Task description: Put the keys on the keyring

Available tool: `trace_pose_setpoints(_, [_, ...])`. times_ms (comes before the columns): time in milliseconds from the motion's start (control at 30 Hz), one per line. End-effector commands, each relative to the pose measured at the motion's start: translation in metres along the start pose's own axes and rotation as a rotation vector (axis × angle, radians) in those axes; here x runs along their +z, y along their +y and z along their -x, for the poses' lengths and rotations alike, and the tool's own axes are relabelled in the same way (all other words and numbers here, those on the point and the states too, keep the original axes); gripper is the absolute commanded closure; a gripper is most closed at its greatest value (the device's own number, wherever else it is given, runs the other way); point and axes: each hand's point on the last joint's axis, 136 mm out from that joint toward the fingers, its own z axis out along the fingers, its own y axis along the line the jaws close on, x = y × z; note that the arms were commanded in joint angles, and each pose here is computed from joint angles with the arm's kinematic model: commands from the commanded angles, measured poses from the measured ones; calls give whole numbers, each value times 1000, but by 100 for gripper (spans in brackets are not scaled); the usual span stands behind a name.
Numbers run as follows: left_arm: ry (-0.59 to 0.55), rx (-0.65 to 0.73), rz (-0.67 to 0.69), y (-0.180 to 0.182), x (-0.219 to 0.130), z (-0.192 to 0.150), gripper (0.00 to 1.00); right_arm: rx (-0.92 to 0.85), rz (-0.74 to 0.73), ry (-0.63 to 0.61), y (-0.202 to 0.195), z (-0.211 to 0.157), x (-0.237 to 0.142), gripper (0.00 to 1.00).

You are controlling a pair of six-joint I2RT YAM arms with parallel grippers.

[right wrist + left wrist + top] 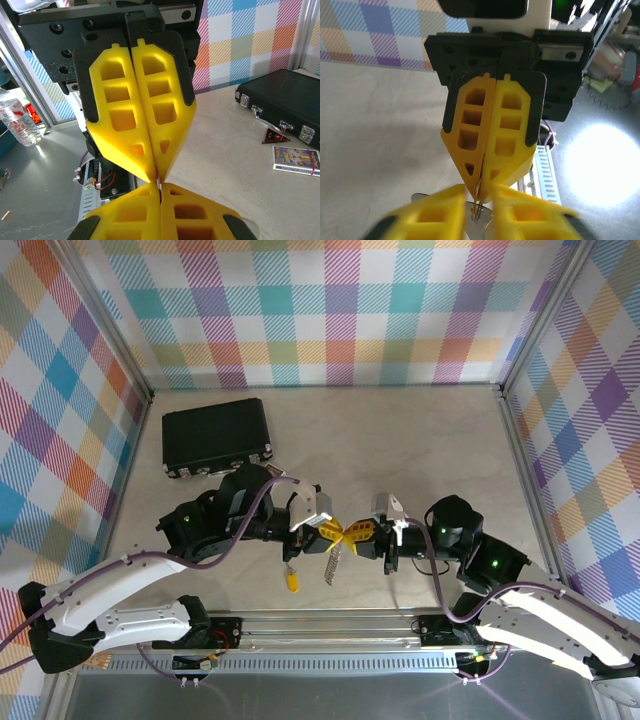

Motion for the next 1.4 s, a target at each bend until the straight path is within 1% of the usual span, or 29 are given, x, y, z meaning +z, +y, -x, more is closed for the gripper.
trace_pose_setpoints(0, [-125,16,14,-8,-14,18,69,-54,6,-69,5,14,-8,100])
trace_pose_setpoints(67, [-168,11,39,-5,-19,20,67,-71,16,-101,9,17,-11,100])
trace_pose_setpoints(133, [-185,-5,23,-8,-22,20,67,-88,28,-124,12,20,-14,100])
trace_pose_setpoints(367, [-208,-27,-72,-21,-20,25,69,-130,100,-177,25,27,-15,100])
trace_pose_setpoints(500, [-204,-37,-96,-23,-16,24,69,-150,118,-217,29,34,-17,100])
trace_pose_setpoints(833, [-197,-42,-108,-22,-11,22,78,-160,142,-253,31,39,-14,100])
trace_pose_setpoints(967, [-198,-41,-110,-22,-10,23,81,-158,148,-244,31,38,-11,100])
trace_pose_setpoints(1033, [-202,-38,-111,-23,-11,24,84,-160,153,-248,32,39,-11,100])
trace_pose_setpoints(1233, [-211,-37,-127,-25,-13,28,99,-168,158,-259,33,41,-13,100])
trace_pose_setpoints(1367, [-213,-39,-127,-25,-13,28,100,-173,162,-269,34,43,-13,100])
